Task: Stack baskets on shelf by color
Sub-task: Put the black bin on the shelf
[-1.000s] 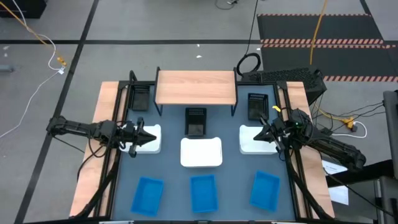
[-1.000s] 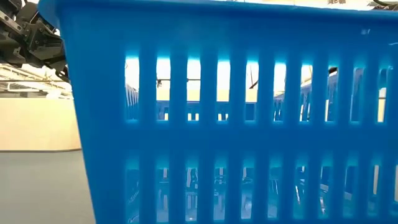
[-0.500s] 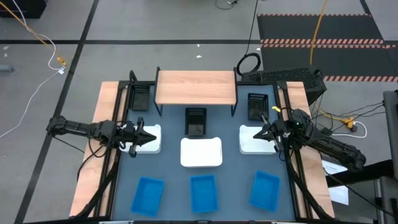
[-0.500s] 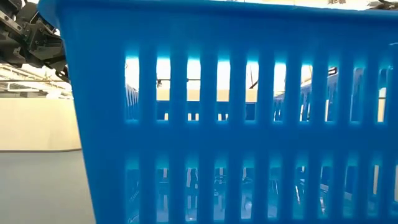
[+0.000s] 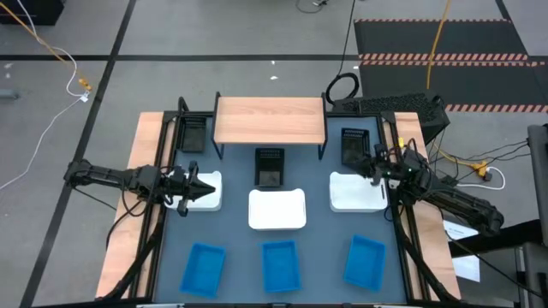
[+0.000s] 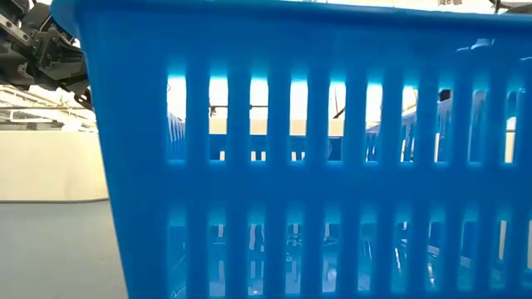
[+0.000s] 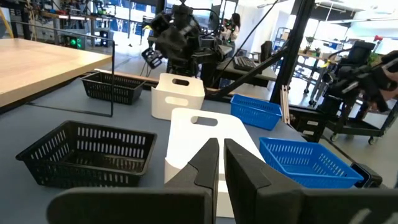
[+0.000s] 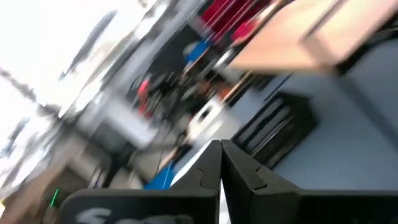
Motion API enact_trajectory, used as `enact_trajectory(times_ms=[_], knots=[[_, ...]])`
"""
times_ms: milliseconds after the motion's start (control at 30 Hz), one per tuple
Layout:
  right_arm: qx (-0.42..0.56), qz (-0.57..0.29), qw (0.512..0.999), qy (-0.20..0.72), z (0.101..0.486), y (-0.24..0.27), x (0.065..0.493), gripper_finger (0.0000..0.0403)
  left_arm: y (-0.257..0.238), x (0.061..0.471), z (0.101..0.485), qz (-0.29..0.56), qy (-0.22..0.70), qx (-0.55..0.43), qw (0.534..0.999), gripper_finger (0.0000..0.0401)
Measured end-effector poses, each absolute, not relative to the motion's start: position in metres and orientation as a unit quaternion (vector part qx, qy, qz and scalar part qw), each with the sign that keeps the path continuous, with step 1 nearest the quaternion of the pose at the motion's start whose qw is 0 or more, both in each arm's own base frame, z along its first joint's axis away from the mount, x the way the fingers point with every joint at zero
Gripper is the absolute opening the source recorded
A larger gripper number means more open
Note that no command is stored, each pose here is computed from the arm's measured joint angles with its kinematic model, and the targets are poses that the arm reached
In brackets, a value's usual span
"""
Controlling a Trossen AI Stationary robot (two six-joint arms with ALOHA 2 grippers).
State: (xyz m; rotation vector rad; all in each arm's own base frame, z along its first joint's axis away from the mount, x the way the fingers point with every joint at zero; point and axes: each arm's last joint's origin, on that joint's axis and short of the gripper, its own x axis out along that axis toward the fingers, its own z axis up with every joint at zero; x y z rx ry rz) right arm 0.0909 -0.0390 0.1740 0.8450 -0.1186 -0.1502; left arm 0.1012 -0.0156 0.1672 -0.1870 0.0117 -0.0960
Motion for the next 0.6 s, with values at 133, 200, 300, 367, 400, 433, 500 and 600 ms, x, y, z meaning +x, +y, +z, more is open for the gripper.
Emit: enact_trajectory(times_ms=[133,200,300,367,400,433,500,600], knots=[[0.455,-0.147,0.872,-0.104,0.1741,-0.0440,0.0895,0.0000,-0.0156,0.1012,0.1672,-0.048,0.006,-0.093,0.994,0.0026],[0.485,-0.163,0.851,-0.121,0.1741,-0.0452,0.0890,0.0000,-0.0156,0.1012,0.1672,-0.048,0.006,-0.093,0.994,0.0026],[0.512,-0.164,0.833,-0.129,0.1740,-0.0455,0.0889,0.0000,-0.0156,0.1011,0.1674,-0.048,0.006,-0.093,0.994,0.0026],[0.500,-0.167,0.840,-0.127,0.1739,-0.0456,0.0889,0.0000,-0.0156,0.1011,0.1673,-0.048,0.006,-0.093,0.994,0.0026],[0.487,-0.169,0.848,-0.124,0.1739,-0.0456,0.0889,0.0000,-0.0156,0.1012,0.1674,-0.048,0.006,-0.093,0.994,0.0026],[0.470,-0.172,0.858,-0.121,0.1739,-0.0456,0.0889,0.0000,-0.0156,0.1012,0.1673,-0.048,0.006,-0.093,0.994,0.0026],[0.429,-0.177,0.879,-0.111,0.1737,-0.0456,0.0889,0.0000,-0.0156,0.1011,0.1673,-0.048,0.006,-0.093,0.994,0.0026],[0.373,-0.186,0.904,-0.099,0.1733,-0.0457,0.0889,0.0000,-0.0156,0.1012,0.1673,-0.048,0.006,-0.093,0.994,0.0026]])
